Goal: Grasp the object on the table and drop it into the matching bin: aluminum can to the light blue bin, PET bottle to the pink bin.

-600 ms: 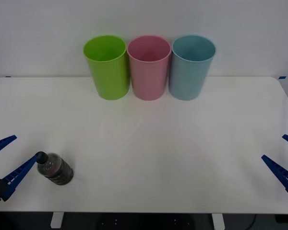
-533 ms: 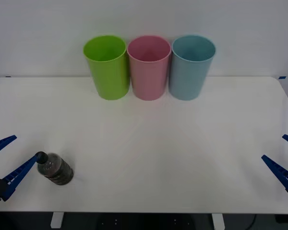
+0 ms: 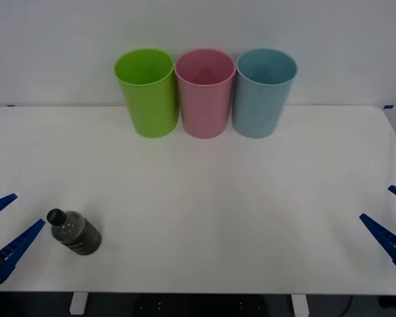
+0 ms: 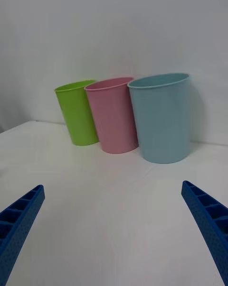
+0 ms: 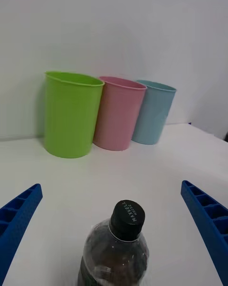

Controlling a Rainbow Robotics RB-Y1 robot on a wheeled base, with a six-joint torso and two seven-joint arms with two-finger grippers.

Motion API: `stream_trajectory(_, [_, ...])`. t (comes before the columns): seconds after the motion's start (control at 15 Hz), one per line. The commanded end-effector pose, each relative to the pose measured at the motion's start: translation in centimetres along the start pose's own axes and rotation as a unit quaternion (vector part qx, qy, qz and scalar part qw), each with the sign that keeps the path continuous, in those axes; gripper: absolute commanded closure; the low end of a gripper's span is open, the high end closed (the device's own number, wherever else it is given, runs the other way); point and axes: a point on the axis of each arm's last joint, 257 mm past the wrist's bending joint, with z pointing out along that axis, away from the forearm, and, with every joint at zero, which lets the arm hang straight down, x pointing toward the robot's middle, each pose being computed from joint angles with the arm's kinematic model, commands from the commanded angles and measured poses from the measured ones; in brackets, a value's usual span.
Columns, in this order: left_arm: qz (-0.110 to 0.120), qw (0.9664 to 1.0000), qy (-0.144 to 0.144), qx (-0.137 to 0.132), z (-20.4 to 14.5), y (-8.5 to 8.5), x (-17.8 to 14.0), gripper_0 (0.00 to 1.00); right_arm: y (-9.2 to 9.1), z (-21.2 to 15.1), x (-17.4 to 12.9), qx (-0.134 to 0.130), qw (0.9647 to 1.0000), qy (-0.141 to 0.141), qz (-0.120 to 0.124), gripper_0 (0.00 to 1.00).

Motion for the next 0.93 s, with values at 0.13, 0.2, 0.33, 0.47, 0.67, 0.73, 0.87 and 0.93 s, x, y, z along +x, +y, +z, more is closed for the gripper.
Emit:
stream_trajectory(0.13, [-0.002,0.9997,0.015,-0.018,-1.7,0.4,1.2,0.0,0.0,0.0,0.0,0.0,1.0,0.0,0.0,0.0])
stream_trajectory(0.2, [-0.002,0.9996,0.02,-0.022,-2.1,0.5,1.5,0.0,0.0,0.0,0.0,0.0,1.0,0.0,0.0,0.0])
stream_trajectory(0.33, [0.001,0.9988,0.039,-0.029,-3.3,0.6,2.4,0.0,0.0,0.0,0.0,0.0,1.0,0.0,0.0,0.0])
stream_trajectory(0.47, [0.007,0.9977,0.056,-0.037,-4.3,0.8,3.3,0.0,0.0,0.0,0.0,0.0,1.0,0.0,0.0,0.0])
stream_trajectory(0.67, [0.039,0.9949,0.08,-0.047,-5.3,1.1,4.8,0.0,0.0,0.0,0.0,0.0,1.0,0.0,0.0,0.0])
stream_trajectory(0.73, [0.038,0.9942,0.086,-0.053,-5.5,1.4,5.5,0.0,0.0,0.0,0.0,0.0,1.0,0.0,0.0,0.0])
stream_trajectory(0.87, [0.047,0.9919,0.097,-0.066,-6.4,2.1,7.0,0.0,0.0,0.0,0.0,0.0,1.0,0.0,0.0,0.0])
stream_trajectory(0.93, [0.042,0.9914,0.103,-0.069,-6.7,2.3,7.9,0.0,0.0,0.0,0.0,0.0,1.0,0.0,0.0,0.0])
